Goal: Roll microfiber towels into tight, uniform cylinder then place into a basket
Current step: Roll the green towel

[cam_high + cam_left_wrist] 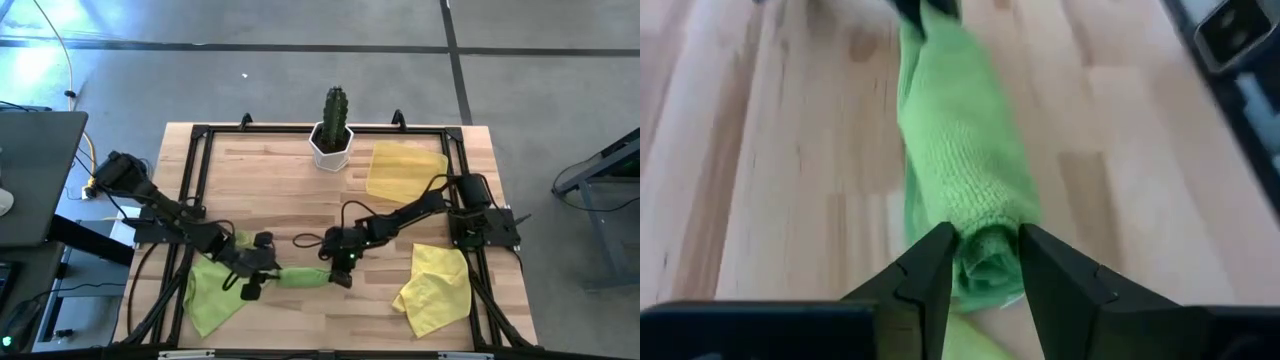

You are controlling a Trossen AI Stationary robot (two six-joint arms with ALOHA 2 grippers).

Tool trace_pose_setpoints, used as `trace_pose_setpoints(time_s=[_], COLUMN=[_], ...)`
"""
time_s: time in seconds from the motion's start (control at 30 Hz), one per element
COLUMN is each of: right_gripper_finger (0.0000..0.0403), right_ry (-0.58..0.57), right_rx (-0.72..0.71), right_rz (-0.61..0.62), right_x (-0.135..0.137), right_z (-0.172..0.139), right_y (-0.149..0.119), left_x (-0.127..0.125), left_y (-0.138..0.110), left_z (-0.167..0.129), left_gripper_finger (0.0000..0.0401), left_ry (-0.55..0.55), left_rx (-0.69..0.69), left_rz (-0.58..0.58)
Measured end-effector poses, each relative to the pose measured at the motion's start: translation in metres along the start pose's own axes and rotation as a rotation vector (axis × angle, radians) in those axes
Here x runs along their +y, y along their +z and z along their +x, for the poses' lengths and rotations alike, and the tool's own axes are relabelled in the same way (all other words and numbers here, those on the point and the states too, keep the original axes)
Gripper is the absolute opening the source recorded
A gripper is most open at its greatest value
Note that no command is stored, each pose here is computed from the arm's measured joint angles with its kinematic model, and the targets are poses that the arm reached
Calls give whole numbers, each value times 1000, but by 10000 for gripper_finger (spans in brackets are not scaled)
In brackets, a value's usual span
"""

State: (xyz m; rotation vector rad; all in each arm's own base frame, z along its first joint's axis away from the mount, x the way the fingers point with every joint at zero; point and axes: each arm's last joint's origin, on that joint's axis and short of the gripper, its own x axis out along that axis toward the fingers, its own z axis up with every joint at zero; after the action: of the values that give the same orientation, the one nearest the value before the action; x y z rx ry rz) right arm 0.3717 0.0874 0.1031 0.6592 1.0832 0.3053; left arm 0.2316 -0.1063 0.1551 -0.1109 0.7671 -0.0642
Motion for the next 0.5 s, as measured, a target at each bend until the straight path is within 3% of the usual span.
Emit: trace_pose_setpoints(time_s=[0.13,0.3,0.5], right_gripper_finger=[1,1,1], right_ry=[35,43,46], right_rx=[23,31,32], right_rz=[55,63,63], right_x=[-2,-2,-2], right_z=[-2,-2,-2], right_y=[1,1,1], left_x=[-8,-13,-19], left_y=[0,-4,3], left_z=[-8,-15,-2], left_gripper_finger=[109,109,112], left_ry=[47,184,169], left_rx=[-49,-95,-206], left_rz=[35,104,74])
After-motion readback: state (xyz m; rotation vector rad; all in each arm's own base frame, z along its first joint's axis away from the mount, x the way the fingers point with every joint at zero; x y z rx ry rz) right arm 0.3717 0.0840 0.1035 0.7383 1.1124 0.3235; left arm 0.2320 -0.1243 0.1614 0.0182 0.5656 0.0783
